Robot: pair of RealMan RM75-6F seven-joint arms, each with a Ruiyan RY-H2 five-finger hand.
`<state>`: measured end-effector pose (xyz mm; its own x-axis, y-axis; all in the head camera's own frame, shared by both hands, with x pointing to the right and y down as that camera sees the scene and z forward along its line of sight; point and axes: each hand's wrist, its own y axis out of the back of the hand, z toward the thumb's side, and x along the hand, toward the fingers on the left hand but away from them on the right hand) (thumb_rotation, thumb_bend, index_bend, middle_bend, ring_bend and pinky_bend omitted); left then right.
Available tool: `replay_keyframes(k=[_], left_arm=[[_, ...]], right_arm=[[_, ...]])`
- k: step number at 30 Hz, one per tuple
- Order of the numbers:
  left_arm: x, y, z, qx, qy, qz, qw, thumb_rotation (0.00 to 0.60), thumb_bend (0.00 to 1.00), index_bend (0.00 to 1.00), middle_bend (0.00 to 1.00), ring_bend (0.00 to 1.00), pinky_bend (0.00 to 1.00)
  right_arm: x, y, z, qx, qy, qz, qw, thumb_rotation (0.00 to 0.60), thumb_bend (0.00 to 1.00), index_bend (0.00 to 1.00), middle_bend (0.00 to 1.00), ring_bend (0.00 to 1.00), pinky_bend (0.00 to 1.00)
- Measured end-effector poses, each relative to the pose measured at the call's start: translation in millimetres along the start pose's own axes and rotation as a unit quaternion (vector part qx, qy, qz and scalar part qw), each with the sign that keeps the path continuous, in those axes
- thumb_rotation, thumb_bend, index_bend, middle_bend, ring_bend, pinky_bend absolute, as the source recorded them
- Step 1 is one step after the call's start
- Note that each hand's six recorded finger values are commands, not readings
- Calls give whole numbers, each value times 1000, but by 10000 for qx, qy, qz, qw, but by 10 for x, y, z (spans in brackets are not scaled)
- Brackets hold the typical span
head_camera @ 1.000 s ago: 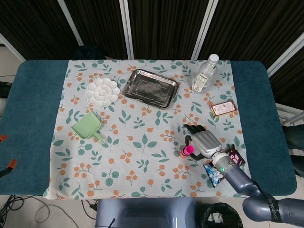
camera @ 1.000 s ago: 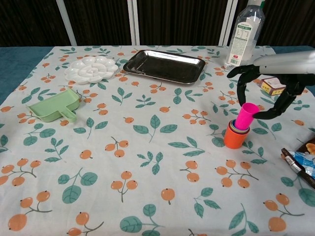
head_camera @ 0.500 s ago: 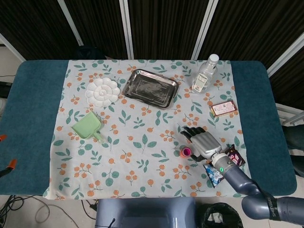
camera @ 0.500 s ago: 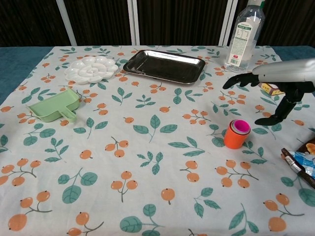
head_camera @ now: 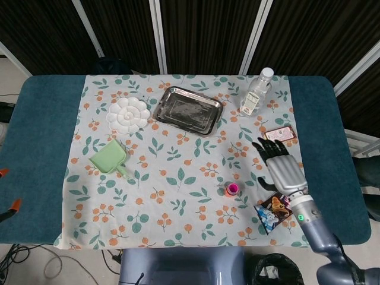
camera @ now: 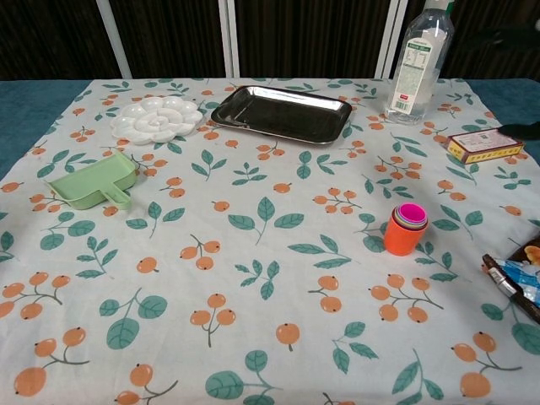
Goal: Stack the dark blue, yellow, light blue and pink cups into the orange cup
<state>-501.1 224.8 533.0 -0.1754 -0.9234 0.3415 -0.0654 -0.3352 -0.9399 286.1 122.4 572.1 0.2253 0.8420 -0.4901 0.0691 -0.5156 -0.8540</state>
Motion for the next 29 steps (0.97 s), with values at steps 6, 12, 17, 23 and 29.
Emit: replay_keyframes(k=[6,12,17,23,29], left_arm=[[-10,6,5,-19,6,9,10000,600,216,215,112,0,0],[-6,9,15,-22,-16,13,10000,600,216,215,112,0,0],[-7,3,20,-23,-23,3,10000,600,215,215,112,0,0],[-1,-3,19,-16,-34,-12,10000,600,215,215,112,0,0],[-4,-9,29,3,-61,-21,10000,600,216,216,112,0,0]], right_arm=[[741,-6,-407,160,-522,-886,9946,600,406,68,0,39,19],[1181,-301,-686,457,-778,-1020,9907,600,407,68,0,31,3],[1237,-499,-837,616,-874,-1026,9890,600,406,57,0,17,0],[1182,-737,-993,588,-1003,-810,9899,600,407,56,0,17,0],[1199,-712,-1041,486,-1095,-902,9887,600,406,55,0,17,0]])
